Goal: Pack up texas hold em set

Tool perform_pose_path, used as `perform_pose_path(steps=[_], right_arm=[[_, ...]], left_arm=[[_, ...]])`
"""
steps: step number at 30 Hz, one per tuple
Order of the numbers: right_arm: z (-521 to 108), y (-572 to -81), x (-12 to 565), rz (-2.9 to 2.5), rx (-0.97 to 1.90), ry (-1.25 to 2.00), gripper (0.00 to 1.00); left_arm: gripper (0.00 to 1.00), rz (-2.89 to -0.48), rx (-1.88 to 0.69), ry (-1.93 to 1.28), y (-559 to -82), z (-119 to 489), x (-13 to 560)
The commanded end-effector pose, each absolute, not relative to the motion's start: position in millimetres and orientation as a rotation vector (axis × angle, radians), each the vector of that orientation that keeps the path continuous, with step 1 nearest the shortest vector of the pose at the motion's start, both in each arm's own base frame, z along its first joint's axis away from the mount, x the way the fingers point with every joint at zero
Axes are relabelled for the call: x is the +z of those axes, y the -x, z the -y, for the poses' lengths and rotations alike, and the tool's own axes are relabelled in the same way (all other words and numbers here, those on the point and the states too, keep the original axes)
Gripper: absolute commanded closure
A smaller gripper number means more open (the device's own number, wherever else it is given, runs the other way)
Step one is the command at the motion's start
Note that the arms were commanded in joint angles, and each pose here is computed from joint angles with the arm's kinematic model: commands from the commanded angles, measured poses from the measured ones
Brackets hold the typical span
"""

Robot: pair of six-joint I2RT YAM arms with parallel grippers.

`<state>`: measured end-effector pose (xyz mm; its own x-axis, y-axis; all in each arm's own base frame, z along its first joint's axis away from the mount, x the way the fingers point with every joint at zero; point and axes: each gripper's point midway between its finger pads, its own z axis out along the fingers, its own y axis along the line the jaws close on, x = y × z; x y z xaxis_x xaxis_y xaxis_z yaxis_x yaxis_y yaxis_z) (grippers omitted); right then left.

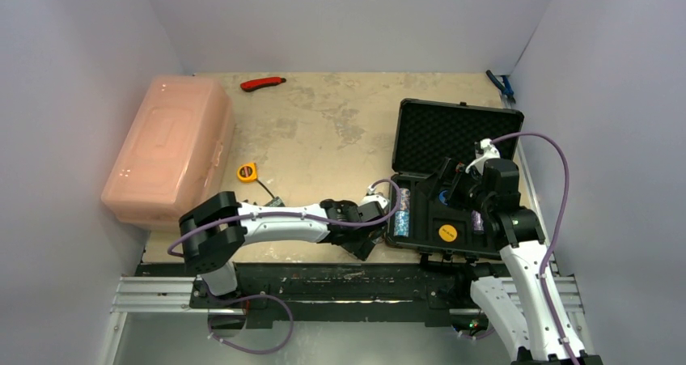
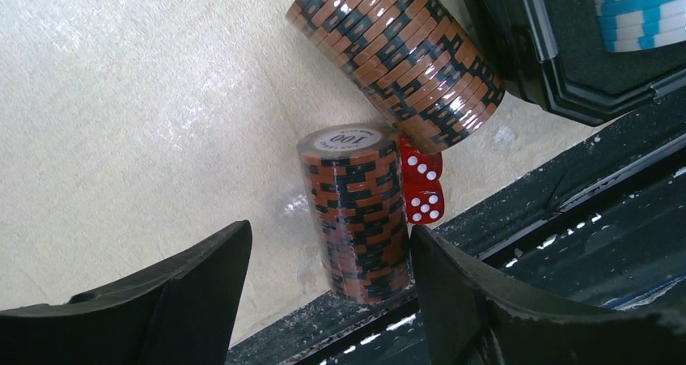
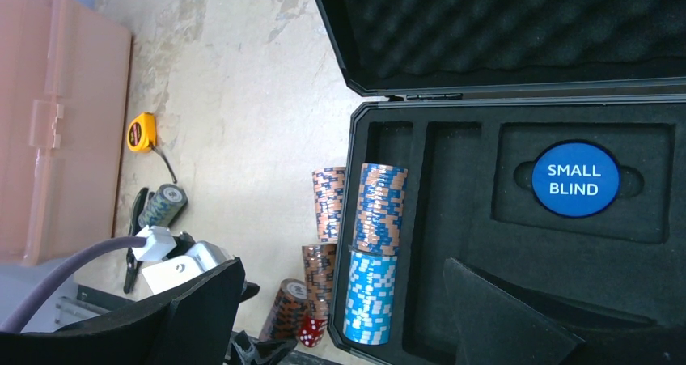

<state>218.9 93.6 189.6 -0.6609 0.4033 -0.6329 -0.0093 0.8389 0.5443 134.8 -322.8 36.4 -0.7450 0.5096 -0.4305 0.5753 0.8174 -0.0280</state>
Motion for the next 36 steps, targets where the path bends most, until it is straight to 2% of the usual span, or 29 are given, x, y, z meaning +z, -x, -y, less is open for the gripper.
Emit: perform_pose_path(steps=[1, 9, 30, 36], right_arm=[[-97.7, -222.4, 197.0, -2.177, 0.689, -0.253, 0.01], [-97.8, -222.1, 196.7, -2.177, 0.690, -0.253, 0.01], [-97.2, -222.6, 195.2, -2.184, 0.686, -0.258, 0.01], [-96.8, -223.1, 194.7, -2.185, 0.682, -0.262, 0.01]], left_arm=[[0.30, -2.555, -0.268, -0.770, -141.2, 340.4, 43.6], [0.37, -2.559, -0.241, -0.771, -142.6, 338.6, 37.3], [0.47, -2.552, -0.165, -0.753, -147.9, 325.5, 22.7], [0.66, -2.555, -0.162, -0.755, -147.2, 322.8, 17.7]])
